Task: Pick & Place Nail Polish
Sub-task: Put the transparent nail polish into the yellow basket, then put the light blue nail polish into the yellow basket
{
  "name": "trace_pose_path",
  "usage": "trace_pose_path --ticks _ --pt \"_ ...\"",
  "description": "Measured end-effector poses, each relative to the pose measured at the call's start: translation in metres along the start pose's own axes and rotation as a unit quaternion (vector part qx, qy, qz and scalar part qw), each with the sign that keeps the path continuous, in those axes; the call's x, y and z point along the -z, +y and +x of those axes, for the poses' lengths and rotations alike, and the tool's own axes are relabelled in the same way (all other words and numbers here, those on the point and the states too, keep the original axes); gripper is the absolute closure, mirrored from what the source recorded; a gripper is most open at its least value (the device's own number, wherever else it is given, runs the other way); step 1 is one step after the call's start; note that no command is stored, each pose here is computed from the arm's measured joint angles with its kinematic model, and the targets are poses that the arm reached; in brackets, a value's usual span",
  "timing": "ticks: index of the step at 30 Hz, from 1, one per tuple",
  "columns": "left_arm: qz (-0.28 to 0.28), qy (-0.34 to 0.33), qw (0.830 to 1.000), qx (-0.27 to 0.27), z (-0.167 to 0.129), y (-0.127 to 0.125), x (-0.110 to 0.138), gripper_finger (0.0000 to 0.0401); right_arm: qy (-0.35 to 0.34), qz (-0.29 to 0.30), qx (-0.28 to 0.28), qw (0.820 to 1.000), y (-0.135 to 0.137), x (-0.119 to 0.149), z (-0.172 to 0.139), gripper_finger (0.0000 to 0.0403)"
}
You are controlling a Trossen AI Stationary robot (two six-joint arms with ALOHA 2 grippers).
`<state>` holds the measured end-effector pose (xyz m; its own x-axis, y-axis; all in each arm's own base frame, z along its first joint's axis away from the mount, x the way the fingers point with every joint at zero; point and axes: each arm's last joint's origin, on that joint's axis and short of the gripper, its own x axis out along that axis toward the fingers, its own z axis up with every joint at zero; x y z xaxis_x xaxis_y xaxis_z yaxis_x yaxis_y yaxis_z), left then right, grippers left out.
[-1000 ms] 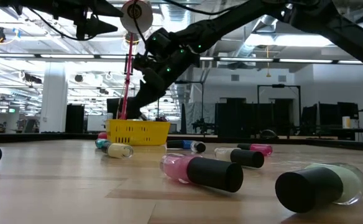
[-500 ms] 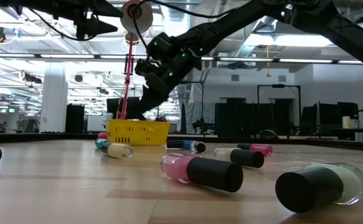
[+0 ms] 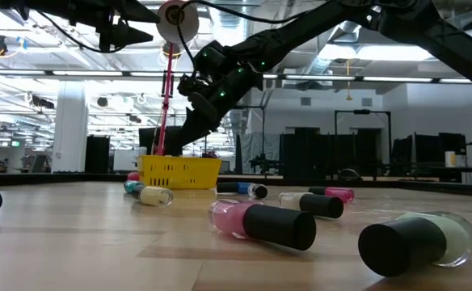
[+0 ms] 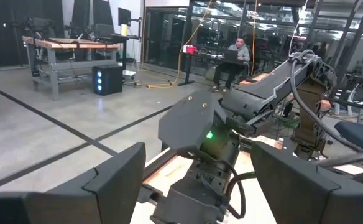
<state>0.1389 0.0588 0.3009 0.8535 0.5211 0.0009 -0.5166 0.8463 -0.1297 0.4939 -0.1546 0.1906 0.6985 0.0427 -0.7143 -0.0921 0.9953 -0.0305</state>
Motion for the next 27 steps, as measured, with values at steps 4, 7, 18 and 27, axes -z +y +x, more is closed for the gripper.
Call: trace_pose_path --ticks 4,7,18,27 --pt "0.001 0.000 1.000 0.000 0.000 0.000 0.000 0.0112 -0.016 0.000 0.007 1.000 -0.006 -0.016 -0.020 0.0207" --pt "0.001 0.001 1.000 0.004 0.000 0.000 0.000 0.0112 -0.024 0.003 -0.001 1.000 -0.010 -0.032 -0.057 0.0183" --pt "0.019 0.062 0.995 0.080 0.003 -0.006 0.012 0.0112 -0.149 -0.027 0.090 0.984 -0.005 -0.057 -0.318 0.0215" --pt "0.139 0.222 0.941 0.214 0.032 -0.041 0.065 0.0112 -0.189 -0.013 0.129 0.973 0.074 -0.010 -0.470 0.0234"
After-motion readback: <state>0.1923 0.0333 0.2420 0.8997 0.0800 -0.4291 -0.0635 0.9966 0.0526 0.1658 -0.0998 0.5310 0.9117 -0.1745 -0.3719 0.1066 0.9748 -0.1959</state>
